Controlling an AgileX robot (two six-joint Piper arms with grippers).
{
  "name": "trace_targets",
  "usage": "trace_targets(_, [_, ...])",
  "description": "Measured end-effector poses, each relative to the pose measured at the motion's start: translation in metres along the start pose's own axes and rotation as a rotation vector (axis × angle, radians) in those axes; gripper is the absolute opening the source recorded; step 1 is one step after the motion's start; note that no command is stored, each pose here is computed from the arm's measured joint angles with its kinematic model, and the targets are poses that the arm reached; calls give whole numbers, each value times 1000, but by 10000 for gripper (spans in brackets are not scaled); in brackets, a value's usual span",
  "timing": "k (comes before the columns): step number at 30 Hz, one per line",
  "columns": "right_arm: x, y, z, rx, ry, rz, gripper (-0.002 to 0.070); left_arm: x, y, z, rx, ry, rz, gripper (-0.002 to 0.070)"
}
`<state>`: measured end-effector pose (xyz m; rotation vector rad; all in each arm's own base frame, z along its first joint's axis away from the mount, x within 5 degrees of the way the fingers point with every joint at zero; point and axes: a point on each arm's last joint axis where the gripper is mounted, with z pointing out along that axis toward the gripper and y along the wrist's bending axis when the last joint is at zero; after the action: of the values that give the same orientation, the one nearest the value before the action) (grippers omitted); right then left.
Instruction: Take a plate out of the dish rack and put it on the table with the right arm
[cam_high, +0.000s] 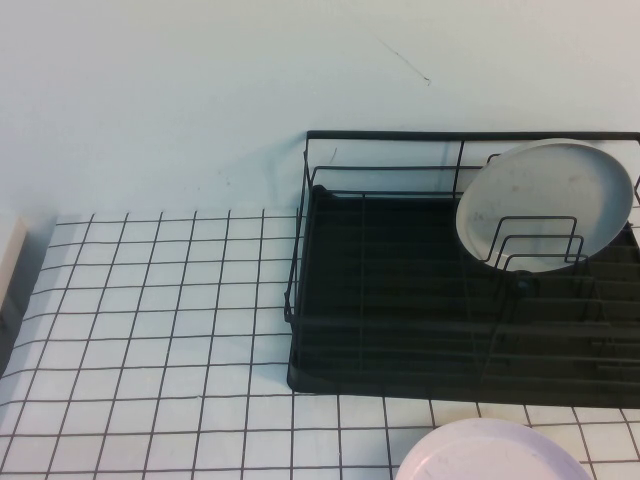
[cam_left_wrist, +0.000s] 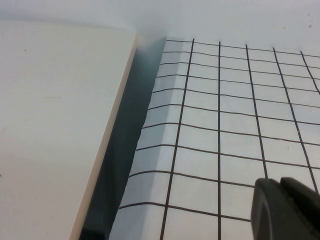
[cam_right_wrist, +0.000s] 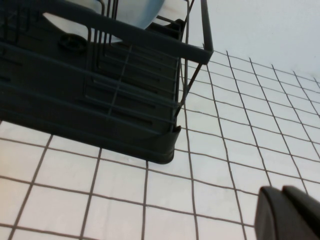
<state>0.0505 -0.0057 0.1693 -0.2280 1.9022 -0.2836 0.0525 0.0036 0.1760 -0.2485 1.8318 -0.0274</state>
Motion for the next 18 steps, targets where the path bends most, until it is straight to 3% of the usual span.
trace_targets(13, [0,1,0,-10,-2,44,-2,0,0,0,0,0,0,-3])
trace_targets(16, [-2,5,0,-54,-13,150,-2,0,0,0,0,0,-1,-3])
trace_targets(18, [-4,11,-1,-125,-30,319,-2,0,0,0,0,0,-1,-3])
